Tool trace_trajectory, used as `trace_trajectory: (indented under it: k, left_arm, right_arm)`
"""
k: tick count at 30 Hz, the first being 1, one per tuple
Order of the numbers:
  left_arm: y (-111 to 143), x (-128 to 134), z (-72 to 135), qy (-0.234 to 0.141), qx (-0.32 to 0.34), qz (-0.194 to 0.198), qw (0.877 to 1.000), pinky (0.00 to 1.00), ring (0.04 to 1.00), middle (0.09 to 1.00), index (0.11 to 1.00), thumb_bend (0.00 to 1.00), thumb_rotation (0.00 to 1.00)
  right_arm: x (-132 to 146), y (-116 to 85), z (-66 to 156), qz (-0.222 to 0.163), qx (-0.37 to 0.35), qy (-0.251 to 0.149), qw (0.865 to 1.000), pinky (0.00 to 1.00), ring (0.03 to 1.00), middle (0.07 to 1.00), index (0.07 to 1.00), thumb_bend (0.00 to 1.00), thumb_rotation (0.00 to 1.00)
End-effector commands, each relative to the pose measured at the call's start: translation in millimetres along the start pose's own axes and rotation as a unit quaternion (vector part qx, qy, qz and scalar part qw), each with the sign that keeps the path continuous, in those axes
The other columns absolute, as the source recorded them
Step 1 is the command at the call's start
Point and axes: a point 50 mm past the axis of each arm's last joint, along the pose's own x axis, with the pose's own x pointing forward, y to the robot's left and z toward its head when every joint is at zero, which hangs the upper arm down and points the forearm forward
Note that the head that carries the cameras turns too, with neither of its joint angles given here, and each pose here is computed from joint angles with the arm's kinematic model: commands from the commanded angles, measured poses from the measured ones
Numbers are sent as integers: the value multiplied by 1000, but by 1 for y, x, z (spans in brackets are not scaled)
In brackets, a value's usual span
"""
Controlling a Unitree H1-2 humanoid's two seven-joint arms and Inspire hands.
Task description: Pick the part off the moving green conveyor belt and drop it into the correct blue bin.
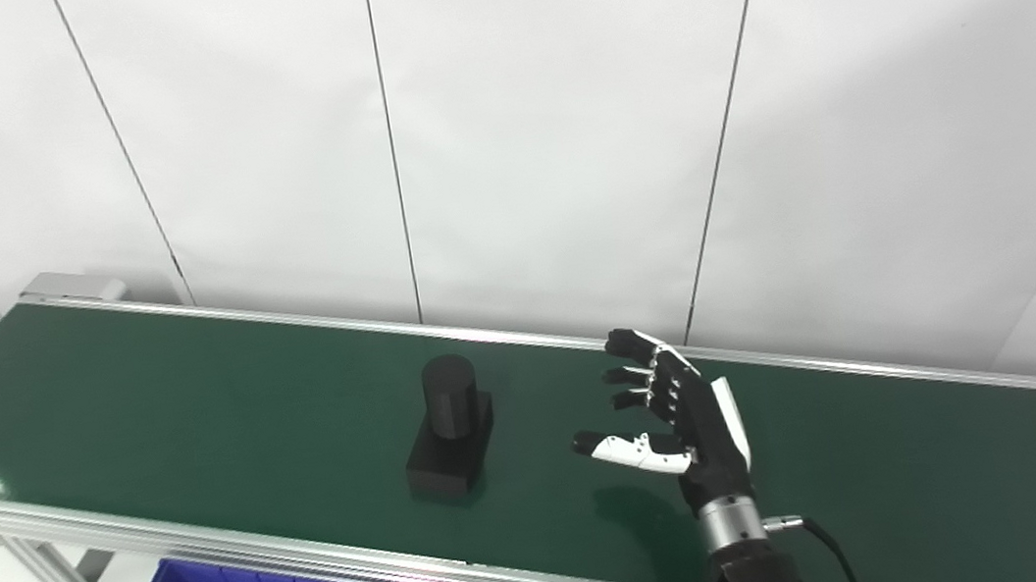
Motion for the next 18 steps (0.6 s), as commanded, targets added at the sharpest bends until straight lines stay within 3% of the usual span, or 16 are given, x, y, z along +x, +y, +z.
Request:
trace_trajectory:
  k: [1,18]
  left_arm:
    - [6,6,12,-37,-10,12,999,667,762,796,750,1000,130]
    - [9,5,15,-37,-27,13,999,684,770,800,750,1000,103]
  right_arm:
    - [19,3,20,2,-2,-42,999,576,691,785,773,959,199]
    - [38,12,20,-2,-31,-29,999,565,698,789,773,957,147]
